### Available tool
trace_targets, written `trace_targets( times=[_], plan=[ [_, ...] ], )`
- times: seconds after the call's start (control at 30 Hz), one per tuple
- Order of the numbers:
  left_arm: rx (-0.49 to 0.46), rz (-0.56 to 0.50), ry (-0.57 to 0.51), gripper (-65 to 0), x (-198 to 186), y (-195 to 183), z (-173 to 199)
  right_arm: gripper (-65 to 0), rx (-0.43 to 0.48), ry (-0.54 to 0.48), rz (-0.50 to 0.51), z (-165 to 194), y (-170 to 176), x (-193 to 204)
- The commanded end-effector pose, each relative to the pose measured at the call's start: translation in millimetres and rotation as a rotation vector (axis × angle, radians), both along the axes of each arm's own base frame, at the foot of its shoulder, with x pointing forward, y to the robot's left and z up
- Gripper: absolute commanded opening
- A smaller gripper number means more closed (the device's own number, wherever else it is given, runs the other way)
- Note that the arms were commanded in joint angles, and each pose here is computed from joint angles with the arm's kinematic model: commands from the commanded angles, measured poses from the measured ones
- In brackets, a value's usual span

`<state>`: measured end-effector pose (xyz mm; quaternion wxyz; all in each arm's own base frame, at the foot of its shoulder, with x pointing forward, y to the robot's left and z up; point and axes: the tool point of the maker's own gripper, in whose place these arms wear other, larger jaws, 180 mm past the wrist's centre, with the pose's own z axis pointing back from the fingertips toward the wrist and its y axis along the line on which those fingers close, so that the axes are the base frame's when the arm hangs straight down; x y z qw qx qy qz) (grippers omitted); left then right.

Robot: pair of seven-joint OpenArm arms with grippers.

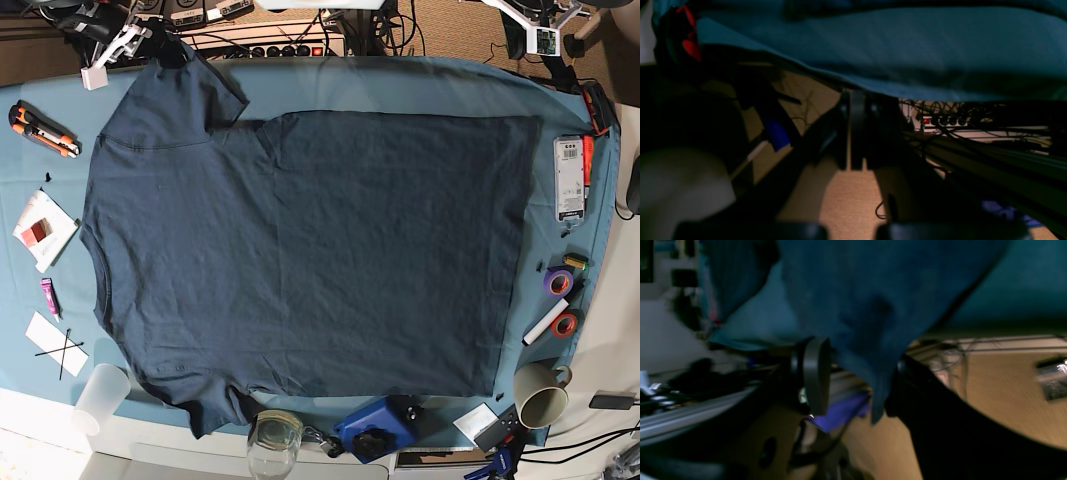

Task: Fold the T-shirt properly
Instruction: 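Move both grippers down toward the shirt's shoulder and hem corners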

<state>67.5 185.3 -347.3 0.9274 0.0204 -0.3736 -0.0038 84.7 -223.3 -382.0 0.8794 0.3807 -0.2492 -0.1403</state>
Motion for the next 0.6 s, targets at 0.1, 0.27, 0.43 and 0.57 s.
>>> trace_targets(
  times=[0.1, 0.27, 0.43, 0.57],
  plan=[
    [0.003, -0.006, -0.023, -65.0, 2.1, -0.1, 7.0, -41.1, -0.002, -0.042, -0.001, 9.0, -2.9, 7.2],
    [0.003, -0.004, -0.074, -65.0, 19.4, 0.0, 11.0, -41.1, -0.001, -0.043, -0.002, 9.1, -3.0, 7.6],
    [-0.027, 0.018, -0.138, -65.0, 43.8, -0.6, 16.6, -41.1, -0.002, -0.043, -0.002, 9.1, -3.2, 7.5],
    [-0.127, 0.127, -0.126, -65.0, 57.7, 1.4, 12.6, -41.1, -0.002, -0.041, 0.0, 9.2, -3.0, 7.0]
  ],
)
